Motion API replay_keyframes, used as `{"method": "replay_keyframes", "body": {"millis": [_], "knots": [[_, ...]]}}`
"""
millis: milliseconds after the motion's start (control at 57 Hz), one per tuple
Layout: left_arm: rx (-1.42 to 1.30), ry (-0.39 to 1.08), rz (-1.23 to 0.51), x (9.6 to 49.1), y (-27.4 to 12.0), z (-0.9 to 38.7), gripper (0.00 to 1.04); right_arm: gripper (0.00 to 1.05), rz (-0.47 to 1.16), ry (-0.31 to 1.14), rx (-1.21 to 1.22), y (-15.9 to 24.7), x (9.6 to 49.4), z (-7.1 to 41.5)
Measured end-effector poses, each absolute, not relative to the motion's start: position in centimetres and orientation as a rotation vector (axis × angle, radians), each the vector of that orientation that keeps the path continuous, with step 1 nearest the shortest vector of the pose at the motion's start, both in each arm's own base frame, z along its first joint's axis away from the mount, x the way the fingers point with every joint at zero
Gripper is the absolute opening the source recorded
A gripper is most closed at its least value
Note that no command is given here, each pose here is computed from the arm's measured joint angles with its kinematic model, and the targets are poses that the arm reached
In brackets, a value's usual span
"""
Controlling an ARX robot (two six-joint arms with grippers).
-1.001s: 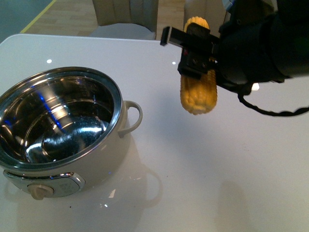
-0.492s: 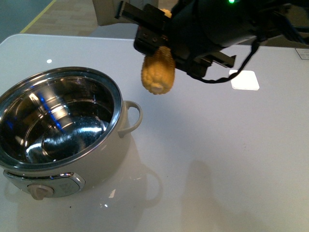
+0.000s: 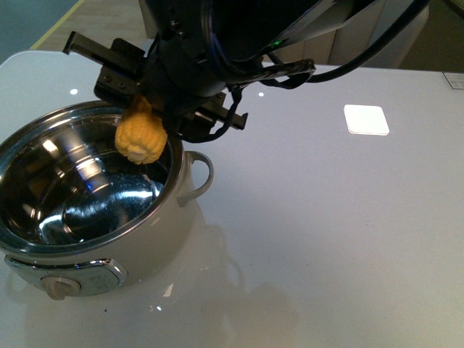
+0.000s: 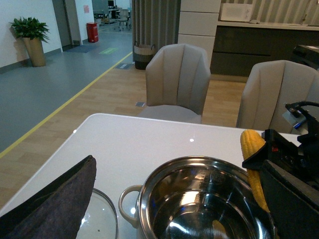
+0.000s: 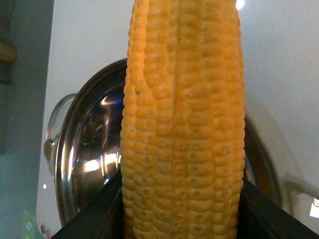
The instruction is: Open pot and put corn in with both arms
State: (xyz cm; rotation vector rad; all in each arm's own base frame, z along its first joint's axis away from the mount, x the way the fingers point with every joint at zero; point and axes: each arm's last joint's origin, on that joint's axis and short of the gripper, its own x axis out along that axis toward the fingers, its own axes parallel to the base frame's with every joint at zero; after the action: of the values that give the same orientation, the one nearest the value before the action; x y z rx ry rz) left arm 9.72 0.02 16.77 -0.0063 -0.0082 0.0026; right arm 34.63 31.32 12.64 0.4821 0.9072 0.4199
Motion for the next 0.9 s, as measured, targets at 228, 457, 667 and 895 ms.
{"method": "replay_keyframes", "body": {"millis": [228, 457, 667, 895], "knots": [[-0.006, -0.008, 0.003, 9.7, 0.0, 16.8, 0.98, 0.48, 0.487, 0.980, 0.449, 33.6, 33.1, 11.3], [-0.006, -0.008, 0.003, 9.7, 0.0, 16.8, 0.98, 0.52, 0.482, 0.991, 0.443, 34.1, 33.6, 11.0], [-0.006, -0.008, 0.003, 9.7, 0.0, 16.8, 0.98, 0.80, 0.485, 0.999, 0.443, 34.2, 33.7, 10.8], [-0.006, -0.008, 0.003, 9.7, 0.0, 16.8, 0.98, 0.96, 0.475, 0.997, 0.471, 33.5, 33.5, 10.3]]}}
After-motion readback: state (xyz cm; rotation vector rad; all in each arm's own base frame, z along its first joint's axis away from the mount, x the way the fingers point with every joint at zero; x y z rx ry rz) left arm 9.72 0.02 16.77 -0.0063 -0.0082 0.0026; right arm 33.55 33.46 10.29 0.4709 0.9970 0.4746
